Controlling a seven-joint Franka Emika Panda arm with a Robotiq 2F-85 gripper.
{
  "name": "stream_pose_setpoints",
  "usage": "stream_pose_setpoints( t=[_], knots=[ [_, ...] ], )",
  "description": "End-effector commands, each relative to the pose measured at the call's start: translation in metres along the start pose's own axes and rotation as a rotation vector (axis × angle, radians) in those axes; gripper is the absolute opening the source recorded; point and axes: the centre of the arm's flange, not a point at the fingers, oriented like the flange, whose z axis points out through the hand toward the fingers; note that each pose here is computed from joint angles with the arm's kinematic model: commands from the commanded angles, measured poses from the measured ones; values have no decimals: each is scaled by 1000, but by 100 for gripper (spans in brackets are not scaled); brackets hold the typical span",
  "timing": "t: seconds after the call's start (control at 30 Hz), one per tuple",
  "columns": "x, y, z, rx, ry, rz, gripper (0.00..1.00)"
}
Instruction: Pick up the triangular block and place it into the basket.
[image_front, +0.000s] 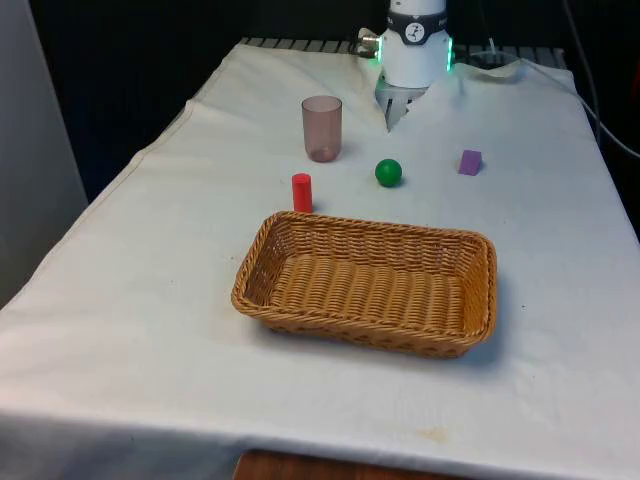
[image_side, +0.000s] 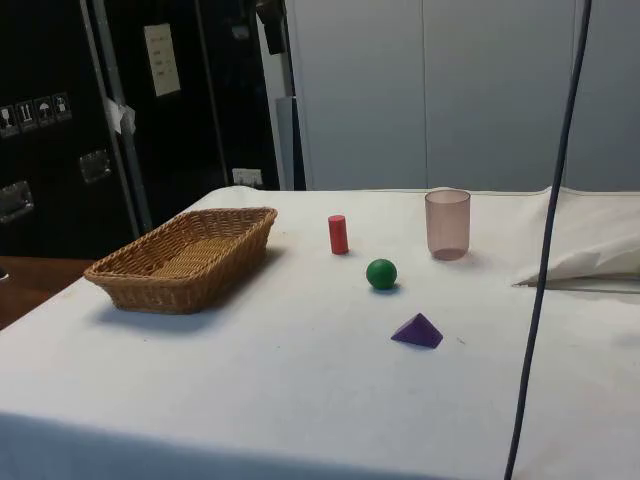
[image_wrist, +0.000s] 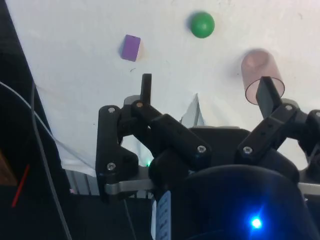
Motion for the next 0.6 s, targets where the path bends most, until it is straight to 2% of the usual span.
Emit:
stream_pose_setpoints(
  t=[0.0, 0.2, 0.23, 0.27, 0.33, 0.53, 0.57],
  knots=[
    [0, -3, 3, -4, 6, 0, 100],
    [-7, -10, 12, -15, 11, -2, 100],
    [-3, -9, 11, -4, -10, -6, 100],
    [-8, -12, 14, -17, 12, -4, 100],
    [-13, -17, 22, -24, 18, -5, 100],
    [-24, -31, 41, -43, 31, -6, 100],
    [-24, -29, 40, -34, 18, -11, 100]
  ],
)
